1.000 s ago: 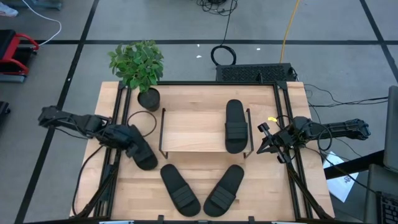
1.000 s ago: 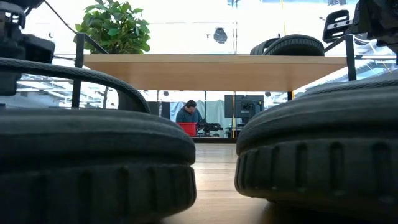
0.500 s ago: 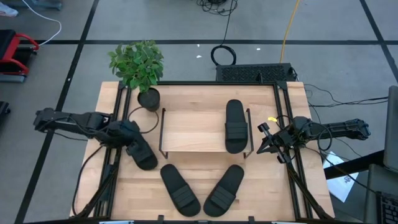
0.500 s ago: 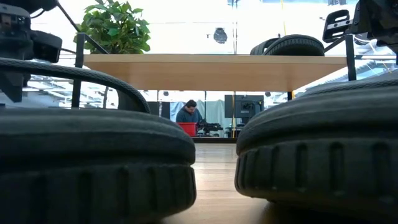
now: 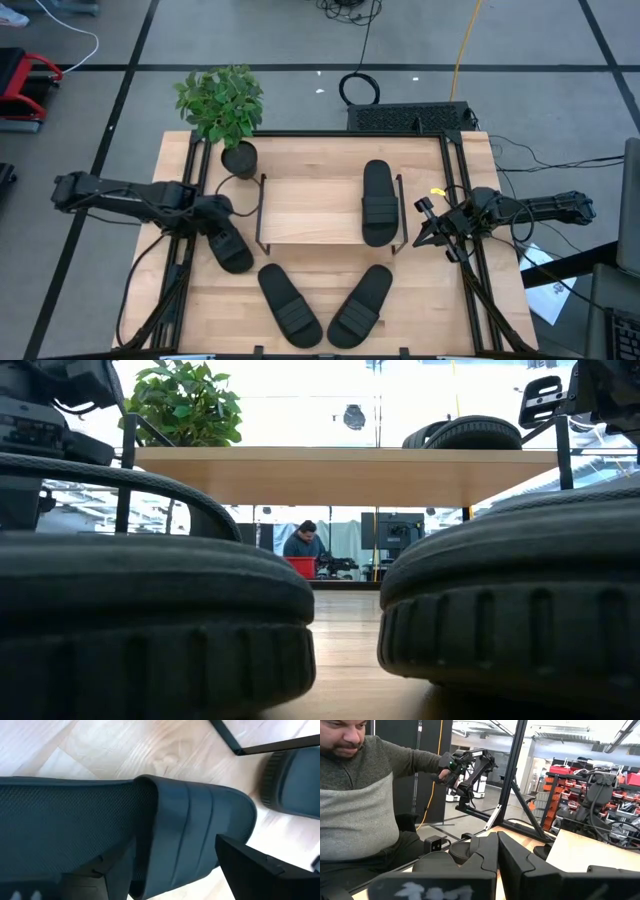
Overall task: Pick and place slides into the shelf
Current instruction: Put the top left black slide on the shelf
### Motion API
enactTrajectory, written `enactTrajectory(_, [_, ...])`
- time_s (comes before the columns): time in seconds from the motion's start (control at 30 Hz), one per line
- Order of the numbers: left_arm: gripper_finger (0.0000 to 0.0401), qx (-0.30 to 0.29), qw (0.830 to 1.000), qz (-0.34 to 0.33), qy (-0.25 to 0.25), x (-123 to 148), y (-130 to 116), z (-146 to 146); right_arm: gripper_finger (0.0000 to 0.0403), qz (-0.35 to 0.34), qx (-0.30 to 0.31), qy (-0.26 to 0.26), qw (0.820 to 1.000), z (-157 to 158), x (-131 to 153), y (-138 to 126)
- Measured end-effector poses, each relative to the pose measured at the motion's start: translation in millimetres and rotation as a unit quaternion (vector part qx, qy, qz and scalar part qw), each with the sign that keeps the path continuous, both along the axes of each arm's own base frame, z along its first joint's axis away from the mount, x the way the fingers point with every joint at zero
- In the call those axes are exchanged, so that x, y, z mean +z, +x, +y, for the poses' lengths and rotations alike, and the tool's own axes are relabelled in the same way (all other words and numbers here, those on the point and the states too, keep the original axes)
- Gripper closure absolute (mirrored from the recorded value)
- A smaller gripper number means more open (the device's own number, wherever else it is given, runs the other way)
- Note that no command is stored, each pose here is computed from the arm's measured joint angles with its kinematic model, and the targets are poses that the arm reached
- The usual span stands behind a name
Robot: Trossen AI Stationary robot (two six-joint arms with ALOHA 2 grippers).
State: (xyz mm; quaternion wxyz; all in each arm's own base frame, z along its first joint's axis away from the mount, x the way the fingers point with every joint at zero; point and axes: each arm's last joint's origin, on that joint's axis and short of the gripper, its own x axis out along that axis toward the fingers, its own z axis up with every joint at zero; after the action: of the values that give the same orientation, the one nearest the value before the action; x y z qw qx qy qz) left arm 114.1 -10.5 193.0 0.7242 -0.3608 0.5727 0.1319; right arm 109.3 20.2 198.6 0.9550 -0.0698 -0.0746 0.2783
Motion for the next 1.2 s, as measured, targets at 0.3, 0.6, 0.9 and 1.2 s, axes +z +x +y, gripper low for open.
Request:
enactTrajectory(0.3, [0.0132,-0.053,0.998,0.0,-0.03,-1,1,-3,0.0403,0.0,0.0,0.0,1.0,0,0,0])
enactTrajectory(0.6, [0.0132,-0.039,0.999,0.007,-0.037,-8,1,-3,0.0403,0.0,0.0,0.0,1.0,0,0,0])
enactTrajectory(0.9, [0.0132,-0.027,0.999,-0.009,-0.032,-14,4,-3,0.0403,0.0,0.0,0.001,1.0,0,0,0])
enactTrajectory(1.2, [0.0132,-0.035,0.998,-0.024,-0.042,-26,6,-4,0.0403,0.0,0.0,0.001,1.0,0,0,0])
